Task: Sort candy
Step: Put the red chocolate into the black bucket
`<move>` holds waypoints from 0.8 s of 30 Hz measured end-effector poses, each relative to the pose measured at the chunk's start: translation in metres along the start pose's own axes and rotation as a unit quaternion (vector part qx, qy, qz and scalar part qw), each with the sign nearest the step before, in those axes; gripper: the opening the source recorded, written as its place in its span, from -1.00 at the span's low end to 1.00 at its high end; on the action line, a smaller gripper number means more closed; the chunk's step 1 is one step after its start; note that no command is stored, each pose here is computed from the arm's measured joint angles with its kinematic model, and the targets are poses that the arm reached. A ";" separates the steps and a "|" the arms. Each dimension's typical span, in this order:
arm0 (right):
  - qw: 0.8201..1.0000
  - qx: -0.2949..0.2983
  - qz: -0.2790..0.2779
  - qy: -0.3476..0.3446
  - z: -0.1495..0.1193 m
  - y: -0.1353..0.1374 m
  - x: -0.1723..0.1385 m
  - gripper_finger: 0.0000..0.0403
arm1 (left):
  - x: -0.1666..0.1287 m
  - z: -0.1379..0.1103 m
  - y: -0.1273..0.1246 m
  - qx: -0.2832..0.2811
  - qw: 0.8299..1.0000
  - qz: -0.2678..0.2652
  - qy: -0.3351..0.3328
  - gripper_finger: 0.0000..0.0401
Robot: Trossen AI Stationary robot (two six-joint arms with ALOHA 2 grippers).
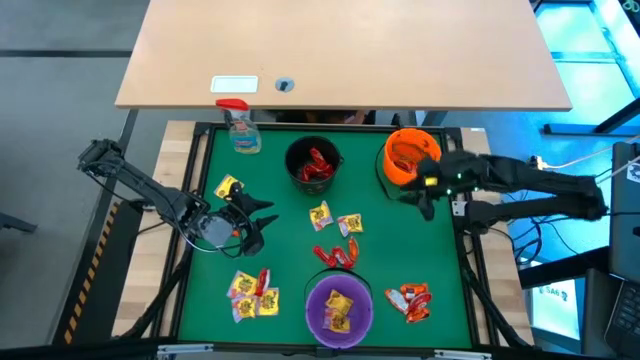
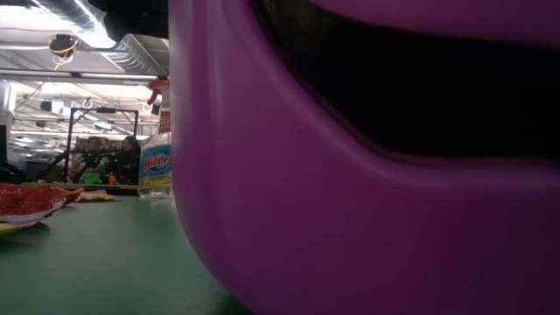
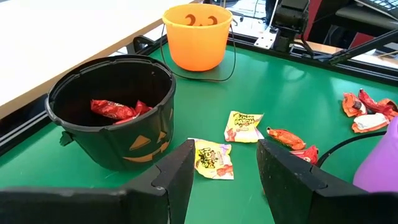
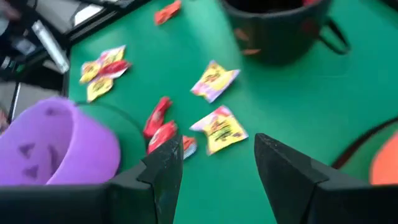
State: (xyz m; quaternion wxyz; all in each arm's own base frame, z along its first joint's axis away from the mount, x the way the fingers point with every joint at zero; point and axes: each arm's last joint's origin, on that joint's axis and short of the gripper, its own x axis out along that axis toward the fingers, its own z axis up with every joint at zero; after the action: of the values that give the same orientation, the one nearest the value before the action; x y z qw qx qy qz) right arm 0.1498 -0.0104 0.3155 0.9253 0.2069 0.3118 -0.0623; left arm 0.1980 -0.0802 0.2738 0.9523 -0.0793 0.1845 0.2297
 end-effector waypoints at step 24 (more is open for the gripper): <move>0.981 -0.118 0.065 0.141 -0.063 0.100 0.047 -0.03 | 0.000 -0.001 -0.001 -0.001 1.000 -0.019 0.012 -0.19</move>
State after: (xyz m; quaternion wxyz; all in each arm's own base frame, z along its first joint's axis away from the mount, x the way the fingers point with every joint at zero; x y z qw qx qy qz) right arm 0.1766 0.1070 0.2765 0.8921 0.1228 0.4299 0.0646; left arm 0.1983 -0.0814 0.2732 0.9542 -0.0870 0.1941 0.2105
